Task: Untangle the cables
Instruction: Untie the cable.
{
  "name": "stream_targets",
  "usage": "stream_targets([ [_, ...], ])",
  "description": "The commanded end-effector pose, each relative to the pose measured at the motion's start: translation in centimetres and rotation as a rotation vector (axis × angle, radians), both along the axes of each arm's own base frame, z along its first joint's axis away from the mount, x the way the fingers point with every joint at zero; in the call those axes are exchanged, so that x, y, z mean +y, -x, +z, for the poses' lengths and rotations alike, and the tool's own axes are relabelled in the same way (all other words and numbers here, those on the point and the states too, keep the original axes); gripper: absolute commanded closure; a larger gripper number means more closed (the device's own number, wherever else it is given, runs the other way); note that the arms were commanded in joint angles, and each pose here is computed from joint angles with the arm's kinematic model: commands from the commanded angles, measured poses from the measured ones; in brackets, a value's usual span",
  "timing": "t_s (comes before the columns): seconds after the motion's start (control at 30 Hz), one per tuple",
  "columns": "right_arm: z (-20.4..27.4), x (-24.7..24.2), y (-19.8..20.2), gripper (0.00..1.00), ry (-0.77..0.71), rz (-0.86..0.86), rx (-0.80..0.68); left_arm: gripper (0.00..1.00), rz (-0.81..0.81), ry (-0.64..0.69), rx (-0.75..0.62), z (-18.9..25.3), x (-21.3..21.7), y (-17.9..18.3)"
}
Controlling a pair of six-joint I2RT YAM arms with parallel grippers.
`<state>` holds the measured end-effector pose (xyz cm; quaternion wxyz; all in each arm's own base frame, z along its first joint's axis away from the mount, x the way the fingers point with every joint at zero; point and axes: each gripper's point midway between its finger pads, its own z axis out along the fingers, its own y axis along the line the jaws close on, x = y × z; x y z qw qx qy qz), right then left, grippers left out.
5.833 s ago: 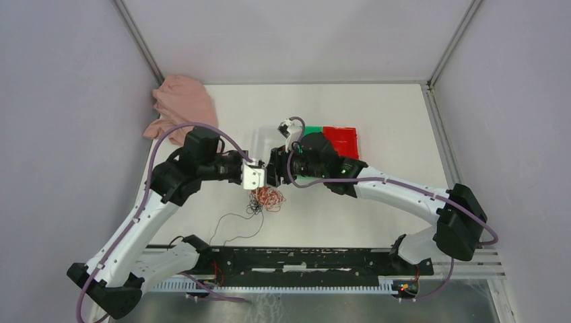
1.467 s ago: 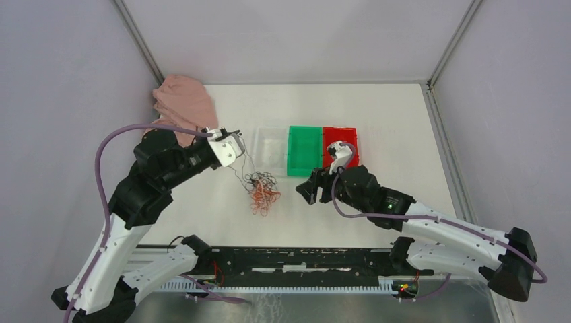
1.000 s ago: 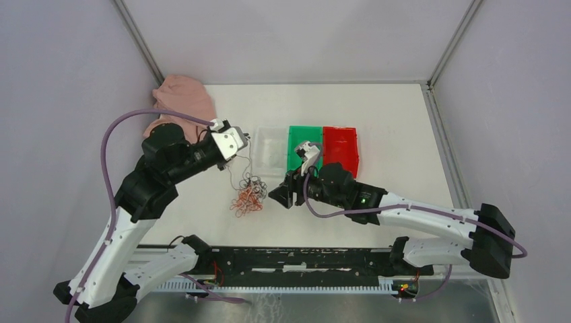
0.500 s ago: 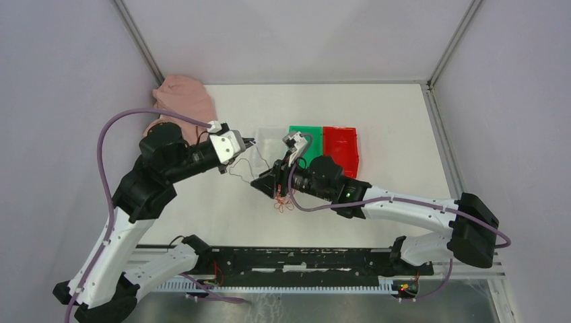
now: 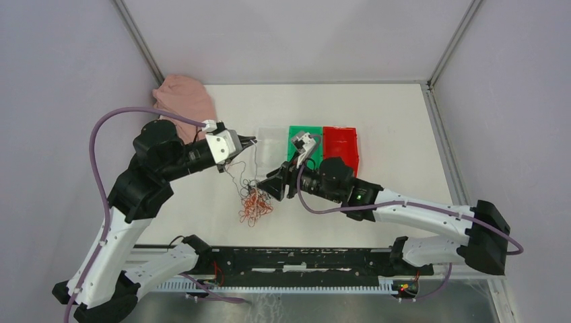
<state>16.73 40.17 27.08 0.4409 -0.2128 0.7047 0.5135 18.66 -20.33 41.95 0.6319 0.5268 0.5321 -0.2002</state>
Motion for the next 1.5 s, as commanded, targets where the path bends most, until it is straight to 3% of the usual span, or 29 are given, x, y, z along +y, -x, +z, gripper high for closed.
stream_targets([
  [0.0,3.0,-1.6,0.2,0.40,-0.027,-0.020,-0.089,0.97,-0.038,0.055,-0.035,2.2,-0.1,1.1],
  [0.2,4.4,0.0,0.6,0.41,-0.033,0.049,-0.117,0.97,-0.042,0.060,-0.034,2.5,-0.2,1.2],
  [0.43,4.2,2.0,0.0,0.51,-0.049,0.065,-0.097,0.97,-0.055,0.075,-0.042,3.5,-0.4,1.3],
  [0.73,-0.4,4.8,0.4,0.65,-0.034,0.129,0.044,0.97,-0.055,0.142,-0.081,6.3,-1.1,0.5],
  [1.03,-4.8,4.9,-0.1,0.70,0.018,0.100,0.085,0.97,-0.068,0.207,-0.078,8.9,-1.7,0.3],
  [1.47,-12.9,2.8,-1.4,0.70,0.153,-0.014,0.104,0.97,0.085,0.398,-0.351,19.4,1.2,-0.6],
])
